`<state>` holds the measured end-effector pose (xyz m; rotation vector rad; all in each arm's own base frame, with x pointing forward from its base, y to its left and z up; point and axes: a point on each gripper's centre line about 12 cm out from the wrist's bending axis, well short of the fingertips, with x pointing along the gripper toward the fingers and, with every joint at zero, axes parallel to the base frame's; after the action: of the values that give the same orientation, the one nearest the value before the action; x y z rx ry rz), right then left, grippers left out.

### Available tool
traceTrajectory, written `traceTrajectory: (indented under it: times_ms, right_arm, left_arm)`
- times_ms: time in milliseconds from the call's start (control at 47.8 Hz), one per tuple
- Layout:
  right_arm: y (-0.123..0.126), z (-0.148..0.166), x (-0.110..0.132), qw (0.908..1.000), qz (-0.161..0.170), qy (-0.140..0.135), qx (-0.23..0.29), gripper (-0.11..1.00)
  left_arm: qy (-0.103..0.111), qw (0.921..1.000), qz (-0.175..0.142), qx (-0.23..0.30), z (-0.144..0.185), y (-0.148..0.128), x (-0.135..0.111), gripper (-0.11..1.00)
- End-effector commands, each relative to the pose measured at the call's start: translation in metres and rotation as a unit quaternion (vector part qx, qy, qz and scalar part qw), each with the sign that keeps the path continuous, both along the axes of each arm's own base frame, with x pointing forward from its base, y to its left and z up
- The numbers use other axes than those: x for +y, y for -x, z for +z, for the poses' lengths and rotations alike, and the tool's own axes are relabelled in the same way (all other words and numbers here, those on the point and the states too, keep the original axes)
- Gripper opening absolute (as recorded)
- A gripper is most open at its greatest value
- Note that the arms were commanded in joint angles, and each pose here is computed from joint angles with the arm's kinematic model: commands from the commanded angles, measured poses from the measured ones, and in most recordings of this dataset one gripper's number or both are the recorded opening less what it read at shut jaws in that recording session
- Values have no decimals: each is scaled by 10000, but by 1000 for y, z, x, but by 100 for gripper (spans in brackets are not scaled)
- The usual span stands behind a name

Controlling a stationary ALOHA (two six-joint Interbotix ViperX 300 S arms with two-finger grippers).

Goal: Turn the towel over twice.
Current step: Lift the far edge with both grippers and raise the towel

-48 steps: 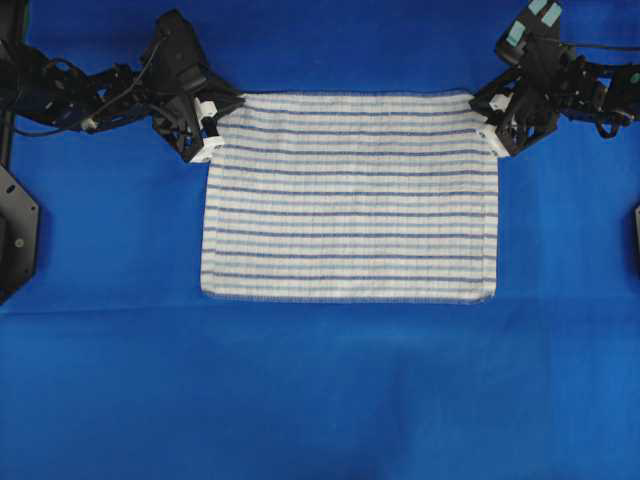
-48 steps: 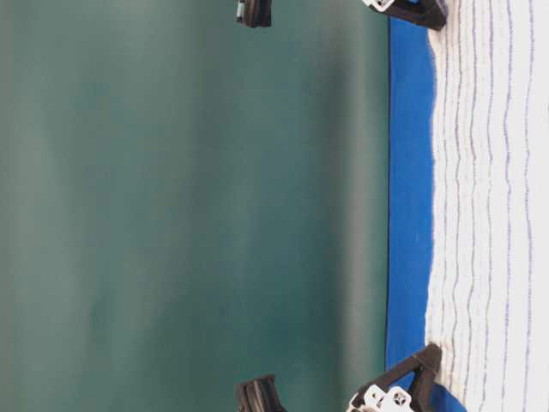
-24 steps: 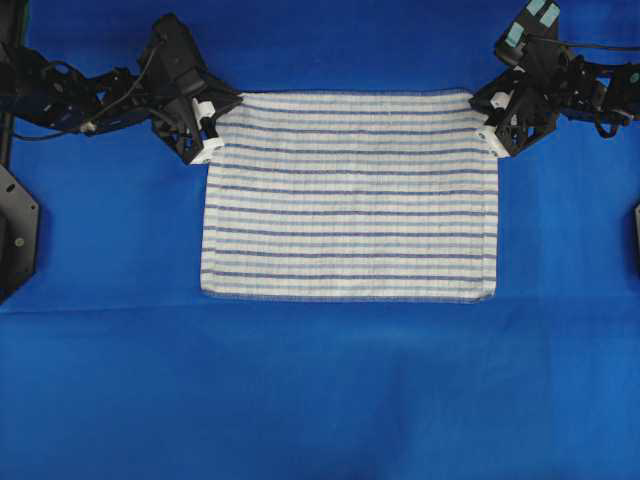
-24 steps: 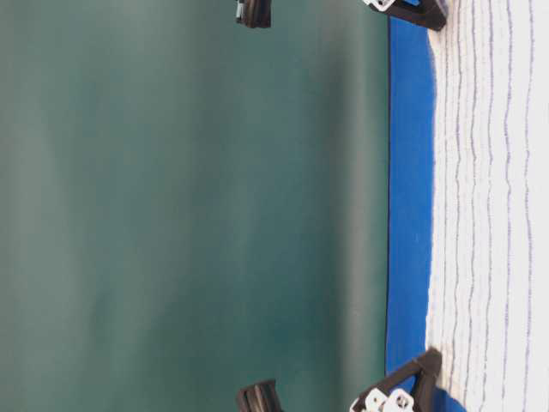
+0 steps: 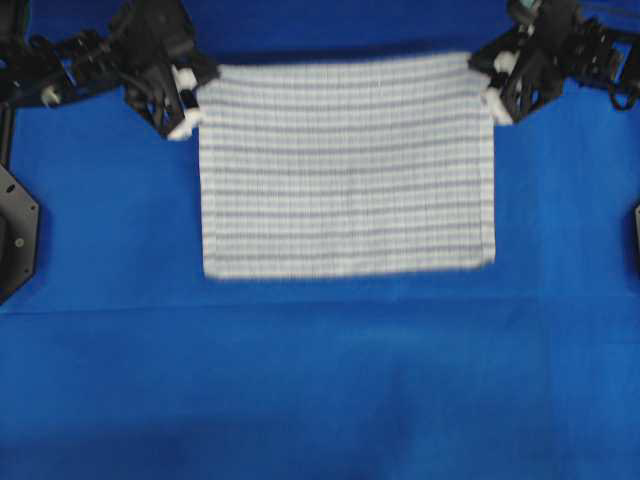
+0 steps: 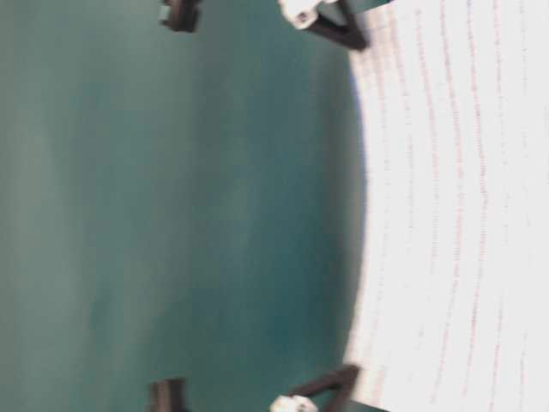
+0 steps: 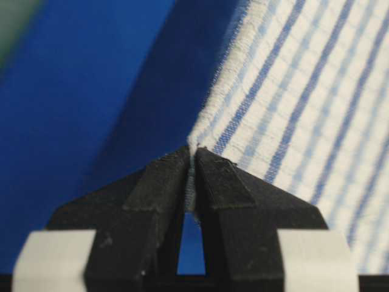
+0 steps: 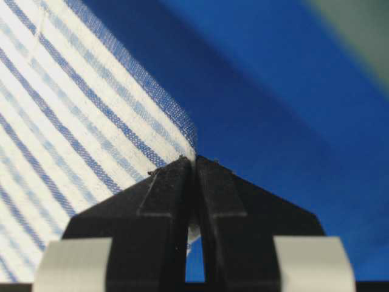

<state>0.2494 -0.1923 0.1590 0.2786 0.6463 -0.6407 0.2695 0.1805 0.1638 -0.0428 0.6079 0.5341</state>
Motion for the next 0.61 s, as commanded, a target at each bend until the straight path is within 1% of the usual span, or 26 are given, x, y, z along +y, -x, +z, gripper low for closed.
traceTrajectory:
  times_ms: [0, 63, 272, 481, 585]
  right_arm:
    - [-2, 29, -11, 9993, -80, 299, -221, 4]
    - [-1, 42, -17, 9986, -129, 451, -263, 4]
    - [1, 81, -30, 9949, -205, 898, -416, 4]
    - [4, 113, -35, 9905, -272, 1234, -538, 4]
    - [6, 125, -36, 9884, -290, 1380, -569, 4]
  left_arm:
    - [-286, 9992, 76, -268, 31, -2, 12, 4]
    - [-449, 9987, 43, -247, 40, -3, 17, 4]
    - [-643, 9970, 205, -384, 66, -3, 34, 4]
    - [-873, 9938, 365, -587, 102, 1, 47, 4]
    - [-973, 9922, 420, -661, 123, 5, 50, 4]
